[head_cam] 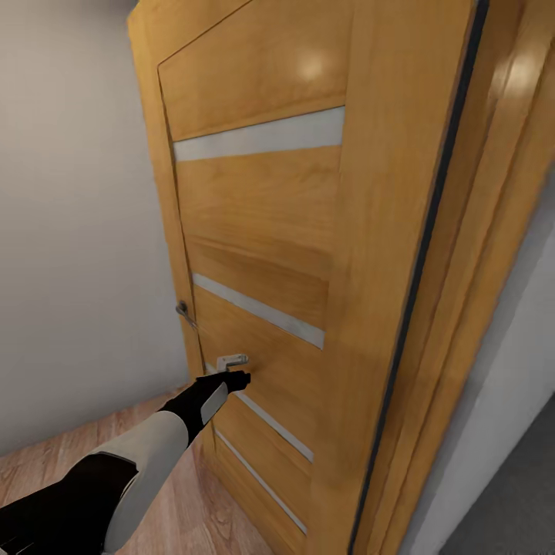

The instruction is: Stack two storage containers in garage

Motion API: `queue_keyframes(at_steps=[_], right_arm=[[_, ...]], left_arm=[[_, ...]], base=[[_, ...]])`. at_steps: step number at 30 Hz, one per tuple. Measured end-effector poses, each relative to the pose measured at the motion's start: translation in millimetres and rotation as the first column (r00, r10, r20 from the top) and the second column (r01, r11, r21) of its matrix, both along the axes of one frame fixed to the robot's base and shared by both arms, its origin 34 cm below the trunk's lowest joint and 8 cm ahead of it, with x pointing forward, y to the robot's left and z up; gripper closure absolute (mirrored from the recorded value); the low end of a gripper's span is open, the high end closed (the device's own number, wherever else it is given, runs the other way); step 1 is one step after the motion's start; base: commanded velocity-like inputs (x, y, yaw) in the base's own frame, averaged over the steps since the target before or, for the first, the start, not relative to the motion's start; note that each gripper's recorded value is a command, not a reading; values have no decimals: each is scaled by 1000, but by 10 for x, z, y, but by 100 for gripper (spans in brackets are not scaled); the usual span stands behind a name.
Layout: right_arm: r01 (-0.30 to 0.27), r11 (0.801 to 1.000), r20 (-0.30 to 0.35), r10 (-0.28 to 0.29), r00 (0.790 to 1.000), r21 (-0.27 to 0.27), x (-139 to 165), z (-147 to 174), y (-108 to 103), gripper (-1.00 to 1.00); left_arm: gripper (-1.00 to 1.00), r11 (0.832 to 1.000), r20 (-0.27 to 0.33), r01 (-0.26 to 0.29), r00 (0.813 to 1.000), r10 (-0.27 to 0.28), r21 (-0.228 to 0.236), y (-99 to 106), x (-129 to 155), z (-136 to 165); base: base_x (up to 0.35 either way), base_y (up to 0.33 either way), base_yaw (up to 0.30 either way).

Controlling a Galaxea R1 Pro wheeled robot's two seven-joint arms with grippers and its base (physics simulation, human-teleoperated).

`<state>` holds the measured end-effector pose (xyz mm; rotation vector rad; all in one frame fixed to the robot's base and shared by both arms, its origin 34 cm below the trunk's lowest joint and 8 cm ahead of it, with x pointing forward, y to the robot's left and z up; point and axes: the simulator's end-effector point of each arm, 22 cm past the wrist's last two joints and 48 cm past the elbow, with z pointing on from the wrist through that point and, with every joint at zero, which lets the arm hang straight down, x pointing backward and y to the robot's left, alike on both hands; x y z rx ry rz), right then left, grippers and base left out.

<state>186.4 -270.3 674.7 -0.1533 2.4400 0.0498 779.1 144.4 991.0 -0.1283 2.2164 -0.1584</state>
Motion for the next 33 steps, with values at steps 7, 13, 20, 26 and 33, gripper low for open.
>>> queue_keyframes(at_steps=[7, 13, 20, 26, 33], right_arm=[[0, 1000, 0, 0, 1000, 0, 0, 0, 0, -100], [0, 1000, 0, 0, 1000, 0, -1, 1, 1, -100], [0, 1000, 0, 0, 1000, 0, 0, 0, 0, -100], [0, 1000, -1, 0, 1000, 0, -1, -1, 0, -100], [0, 1000, -1, 0, 1000, 0, -1, -1, -1, -100]], left_arm=[[-100, 1000, -1, 5, 1000, -6, -5, -53, -8, -1], [-100, 1000, 0, -1, 1000, 1, 0, 6, -2, 2], [-100, 1000, -1, -2, 1000, 2, 2, 22, 1, -6], [-100, 1000, -5, 15, 1000, -15, -13, -151, -27, -11], [-100, 999, -7, 22, 1000, -22, -36, -261, -43, -3]], base=[[0, 0, -27], [0, 0, -110], [0, 0, -79], [34, 141, -3], [11, 45, 0]])
